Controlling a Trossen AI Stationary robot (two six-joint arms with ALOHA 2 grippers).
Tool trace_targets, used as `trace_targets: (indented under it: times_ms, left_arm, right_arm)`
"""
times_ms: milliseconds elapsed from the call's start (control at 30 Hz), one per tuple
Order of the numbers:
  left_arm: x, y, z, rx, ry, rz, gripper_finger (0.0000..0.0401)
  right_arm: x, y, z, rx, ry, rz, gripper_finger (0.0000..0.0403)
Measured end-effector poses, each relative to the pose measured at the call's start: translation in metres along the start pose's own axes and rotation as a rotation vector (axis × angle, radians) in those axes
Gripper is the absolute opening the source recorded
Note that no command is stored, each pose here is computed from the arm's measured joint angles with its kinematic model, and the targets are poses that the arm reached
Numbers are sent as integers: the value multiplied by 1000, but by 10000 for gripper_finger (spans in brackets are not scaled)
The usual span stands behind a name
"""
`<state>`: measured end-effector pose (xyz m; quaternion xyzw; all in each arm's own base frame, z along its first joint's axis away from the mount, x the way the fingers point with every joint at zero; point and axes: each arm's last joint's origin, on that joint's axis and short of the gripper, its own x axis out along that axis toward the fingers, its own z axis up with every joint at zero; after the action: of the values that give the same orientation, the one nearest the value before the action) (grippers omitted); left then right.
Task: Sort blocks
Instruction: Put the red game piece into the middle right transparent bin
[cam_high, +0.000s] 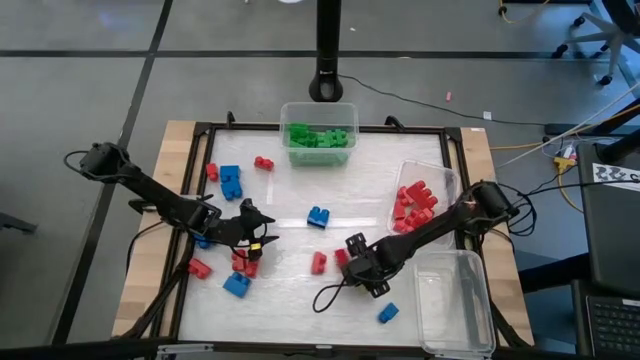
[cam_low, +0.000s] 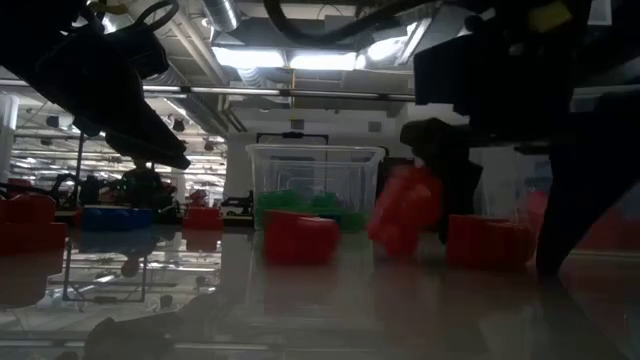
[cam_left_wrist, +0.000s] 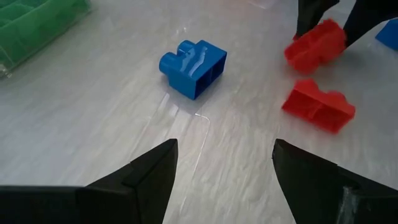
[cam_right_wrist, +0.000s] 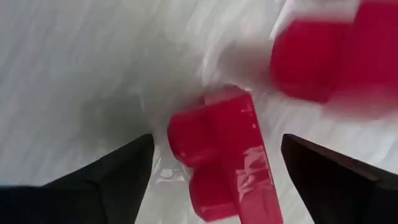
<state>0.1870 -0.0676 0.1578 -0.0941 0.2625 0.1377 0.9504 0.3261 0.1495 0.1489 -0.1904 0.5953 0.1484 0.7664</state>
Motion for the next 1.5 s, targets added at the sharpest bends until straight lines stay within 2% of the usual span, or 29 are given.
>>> trace_targets:
  times_ms: [133, 433, 500, 700, 867, 1033, 1267, 1500]
  left_arm:
    - [0, 0, 0, 1, 1, 1, 251]
    - [0, 0, 0, 3, 3, 2, 251]
    - [0, 0, 0, 3, 4, 2, 251]
    - [0, 0, -1, 4, 6, 3, 251]
    - [0, 0, -1, 4, 6, 3, 251]
    - [0, 0, -1, 5, 6, 4, 251]
    - [0, 0, -1, 4, 7, 4, 251]
    - [0, 0, -1, 4, 6, 4, 251]
  right_arm:
    - [4, 0, 0, -3, 11, -9, 323]
    - [6, -1, 0, -3, 12, -68, 187]
    - [6, -1, 0, -5, 12, -73, 170]
    - [6, -1, 0, -5, 14, -78, 170]
    - [4, -2, -1, -5, 11, -75, 188]
    - [-11, -3, -2, -3, -7, -73, 170]
    - [-57, -10, -4, -2, -5, -138, 178]
    - [-124, -21, -7, -6, -28, -298, 172]
